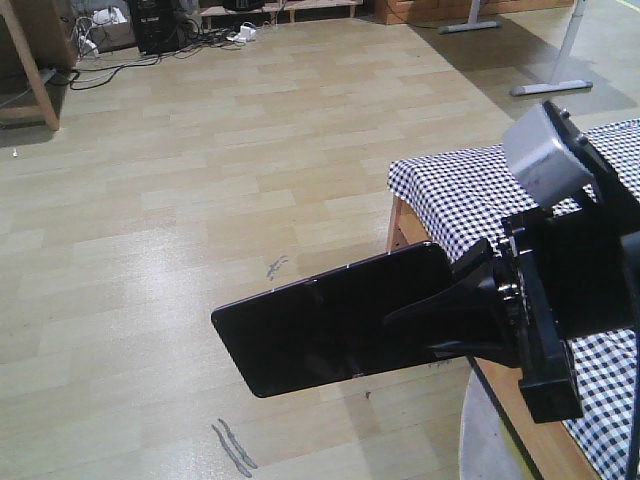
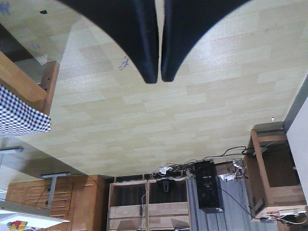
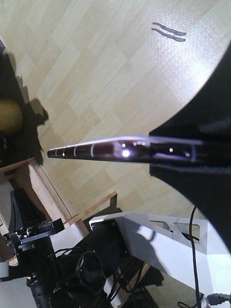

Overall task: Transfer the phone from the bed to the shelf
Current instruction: 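Hold the phone in the right gripper while the base backs from the bed, then keep the phone held in the right gripper while the base turns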

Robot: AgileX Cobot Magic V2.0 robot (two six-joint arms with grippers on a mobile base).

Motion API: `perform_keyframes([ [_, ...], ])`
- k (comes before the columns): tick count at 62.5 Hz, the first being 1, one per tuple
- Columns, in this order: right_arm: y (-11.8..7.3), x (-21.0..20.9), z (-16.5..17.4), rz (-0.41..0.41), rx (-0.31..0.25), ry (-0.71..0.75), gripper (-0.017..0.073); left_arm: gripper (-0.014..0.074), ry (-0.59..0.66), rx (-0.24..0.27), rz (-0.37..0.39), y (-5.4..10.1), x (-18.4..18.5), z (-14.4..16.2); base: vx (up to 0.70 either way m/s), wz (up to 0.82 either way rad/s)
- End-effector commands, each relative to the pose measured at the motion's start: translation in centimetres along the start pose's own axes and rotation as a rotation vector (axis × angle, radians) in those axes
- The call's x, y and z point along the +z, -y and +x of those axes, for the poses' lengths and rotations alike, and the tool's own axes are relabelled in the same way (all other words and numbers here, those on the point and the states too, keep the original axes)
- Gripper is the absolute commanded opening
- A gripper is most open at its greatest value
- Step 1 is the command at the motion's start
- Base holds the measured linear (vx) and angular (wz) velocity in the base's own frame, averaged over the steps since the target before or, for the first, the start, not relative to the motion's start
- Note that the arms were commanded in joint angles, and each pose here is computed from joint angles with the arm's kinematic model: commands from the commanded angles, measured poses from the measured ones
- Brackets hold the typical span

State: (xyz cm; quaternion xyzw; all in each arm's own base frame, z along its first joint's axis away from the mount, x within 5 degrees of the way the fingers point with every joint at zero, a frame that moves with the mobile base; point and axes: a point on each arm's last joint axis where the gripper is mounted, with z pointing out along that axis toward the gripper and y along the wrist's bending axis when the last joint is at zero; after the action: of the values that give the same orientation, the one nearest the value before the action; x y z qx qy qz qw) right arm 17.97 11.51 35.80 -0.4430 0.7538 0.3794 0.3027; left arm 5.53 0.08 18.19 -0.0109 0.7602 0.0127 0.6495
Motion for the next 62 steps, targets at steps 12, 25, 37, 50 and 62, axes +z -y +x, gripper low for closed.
perform_keyframes([
  [12, -1.44, -0.81, -1.09, -0.072, -0.017, 0.066, -0.0004, 0.0001, 0.077, -0.010, -0.011, -0.09, -0.05, -0.61, 0.01, 0.04],
  [25, -1.44, -0.81, -1.09, -0.072, -0.017, 0.066, -0.0004, 0.0001, 0.077, -0.010, -0.011, -0.09, -0.05, -0.61, 0.02, 0.07],
  [37, -1.44, -0.81, -1.09, -0.072, -0.017, 0.066, -0.0004, 0.0001, 0.077, -0.010, -0.011, -0.09, -0.05, -0.61, 0.04, 0.10],
  [50, -1.44, -0.81, -1.09, -0.072, -0.017, 0.066, -0.0004, 0.0001, 0.077, -0.010, -0.011, -0.09, -0.05, -0.61, 0.05, 0.09],
  [62, -1.44, -0.81, -1.09, -0.072, -0.017, 0.066, -0.0004, 0.0001, 0.077, -0.010, -0.011, -0.09, -0.05, -0.61, 0.06, 0.07],
])
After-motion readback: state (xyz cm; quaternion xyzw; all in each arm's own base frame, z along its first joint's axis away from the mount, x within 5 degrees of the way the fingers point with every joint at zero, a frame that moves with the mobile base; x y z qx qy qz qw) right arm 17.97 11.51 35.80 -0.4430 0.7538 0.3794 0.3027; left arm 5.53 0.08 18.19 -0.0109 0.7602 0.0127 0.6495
